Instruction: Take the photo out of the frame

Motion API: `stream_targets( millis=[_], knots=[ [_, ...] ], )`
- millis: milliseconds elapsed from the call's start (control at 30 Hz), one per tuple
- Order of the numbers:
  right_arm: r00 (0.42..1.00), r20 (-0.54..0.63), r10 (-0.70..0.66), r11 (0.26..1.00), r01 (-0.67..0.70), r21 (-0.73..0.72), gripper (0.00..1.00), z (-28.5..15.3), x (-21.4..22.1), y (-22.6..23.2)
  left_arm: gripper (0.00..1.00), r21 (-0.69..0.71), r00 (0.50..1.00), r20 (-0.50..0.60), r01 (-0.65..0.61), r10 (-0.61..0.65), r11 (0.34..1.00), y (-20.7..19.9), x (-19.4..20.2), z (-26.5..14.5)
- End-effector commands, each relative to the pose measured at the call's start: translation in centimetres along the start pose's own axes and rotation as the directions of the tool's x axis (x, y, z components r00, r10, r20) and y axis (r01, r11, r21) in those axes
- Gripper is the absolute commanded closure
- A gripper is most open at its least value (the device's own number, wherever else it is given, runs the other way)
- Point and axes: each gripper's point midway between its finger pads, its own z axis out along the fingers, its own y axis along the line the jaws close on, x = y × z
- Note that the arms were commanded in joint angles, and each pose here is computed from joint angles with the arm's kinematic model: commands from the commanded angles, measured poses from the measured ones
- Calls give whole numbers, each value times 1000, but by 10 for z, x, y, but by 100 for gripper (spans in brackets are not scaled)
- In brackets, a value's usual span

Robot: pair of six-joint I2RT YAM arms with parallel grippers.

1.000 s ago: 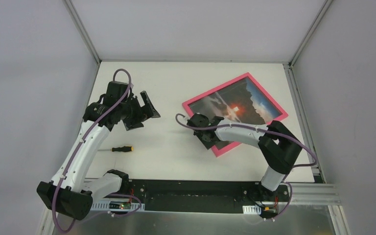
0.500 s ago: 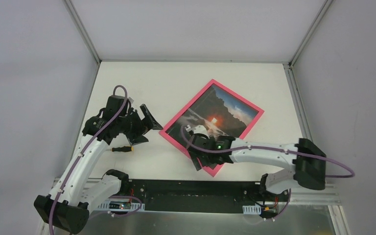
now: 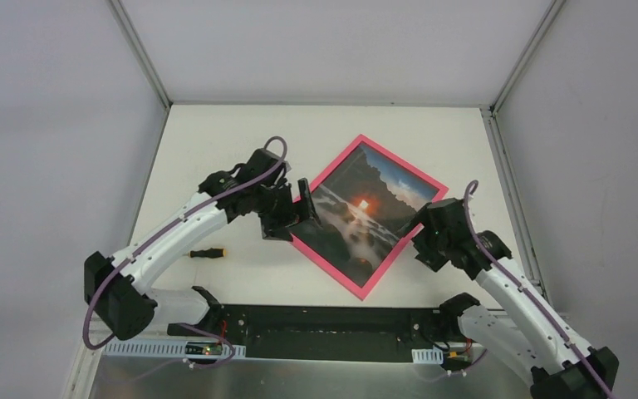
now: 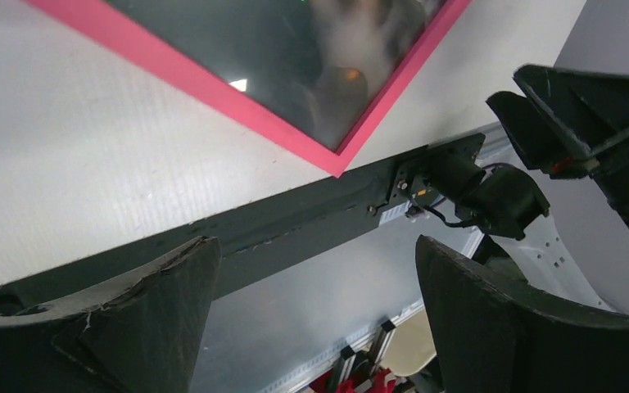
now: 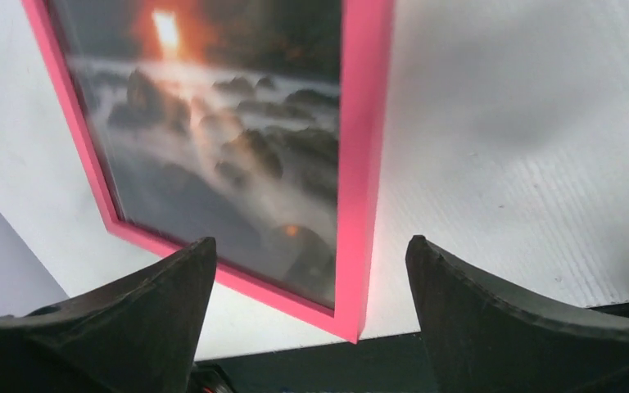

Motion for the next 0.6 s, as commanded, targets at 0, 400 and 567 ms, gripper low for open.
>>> stream_targets(
  millis=[0,400,567],
  knots=[
    [966,-113,233,969,-221,114,14,12,0,-22,7,42,991,41,-131,130,990,-42,-14,5],
    [947,-167,274,953,-244,181,26,64,-27,-34,1,72,918,-58,-389,393,918,-84,7,31],
    [943,-189,273,958,-249,139,35,82,-29,-34,1,2,860,-28,-509,509,860,-82,2,35]
  ],
)
